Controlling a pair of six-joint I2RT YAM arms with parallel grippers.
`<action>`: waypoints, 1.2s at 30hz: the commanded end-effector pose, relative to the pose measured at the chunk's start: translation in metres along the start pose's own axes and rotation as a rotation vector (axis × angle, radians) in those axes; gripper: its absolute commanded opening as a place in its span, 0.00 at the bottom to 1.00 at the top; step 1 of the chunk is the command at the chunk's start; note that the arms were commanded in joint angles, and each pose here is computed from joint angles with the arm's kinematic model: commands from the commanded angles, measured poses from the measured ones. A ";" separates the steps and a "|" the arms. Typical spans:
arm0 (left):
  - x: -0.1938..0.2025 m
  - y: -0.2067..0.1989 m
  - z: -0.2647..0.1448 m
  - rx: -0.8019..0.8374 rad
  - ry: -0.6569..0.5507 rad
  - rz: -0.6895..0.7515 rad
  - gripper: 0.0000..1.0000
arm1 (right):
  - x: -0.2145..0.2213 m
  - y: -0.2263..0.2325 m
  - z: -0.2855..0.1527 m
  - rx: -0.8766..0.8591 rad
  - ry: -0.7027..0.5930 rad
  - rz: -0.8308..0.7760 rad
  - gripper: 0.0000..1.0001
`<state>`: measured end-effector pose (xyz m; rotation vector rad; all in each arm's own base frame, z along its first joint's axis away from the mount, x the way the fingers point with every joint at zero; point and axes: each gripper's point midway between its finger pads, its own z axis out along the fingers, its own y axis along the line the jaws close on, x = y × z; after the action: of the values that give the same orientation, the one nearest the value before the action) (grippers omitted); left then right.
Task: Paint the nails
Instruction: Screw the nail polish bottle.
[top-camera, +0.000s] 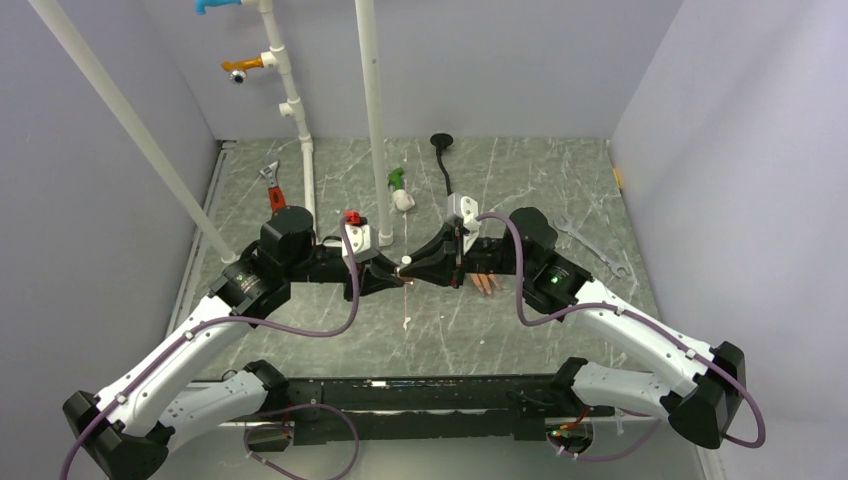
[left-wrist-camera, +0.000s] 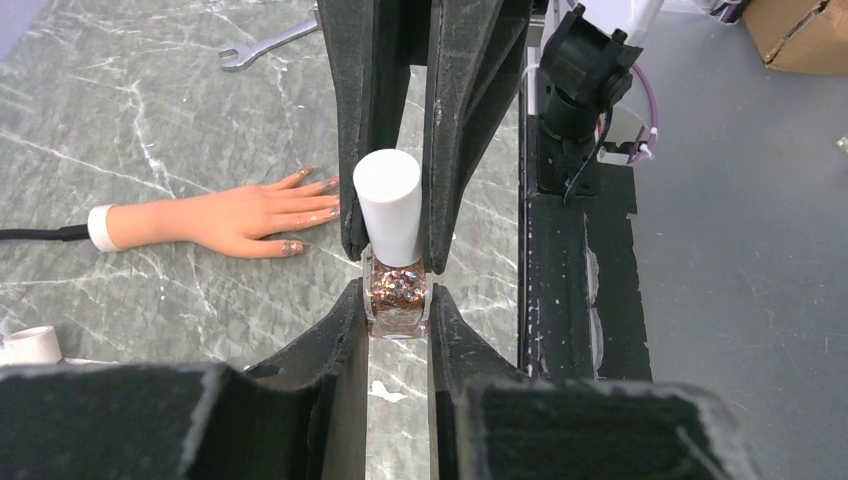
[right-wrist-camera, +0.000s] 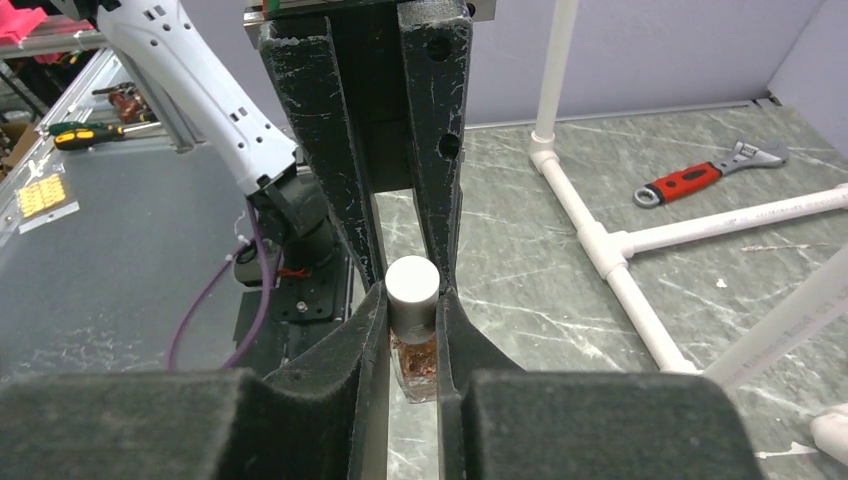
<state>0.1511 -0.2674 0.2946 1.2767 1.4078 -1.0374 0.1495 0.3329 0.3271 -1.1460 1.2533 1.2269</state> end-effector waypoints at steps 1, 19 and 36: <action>-0.028 0.010 -0.003 -0.059 -0.066 0.054 0.00 | -0.016 0.003 0.002 0.011 -0.048 -0.030 0.00; -0.027 0.036 -0.011 -0.236 -0.071 0.041 0.00 | -0.004 -0.016 0.025 0.227 -0.072 0.114 0.00; -0.026 0.035 -0.012 -0.228 -0.059 0.050 0.00 | -0.025 -0.006 0.017 0.177 -0.075 -0.031 0.84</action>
<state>0.1781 -0.2527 0.2893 1.1269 1.5362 -0.8722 0.1836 0.3478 0.3315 -0.8697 1.3702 1.0474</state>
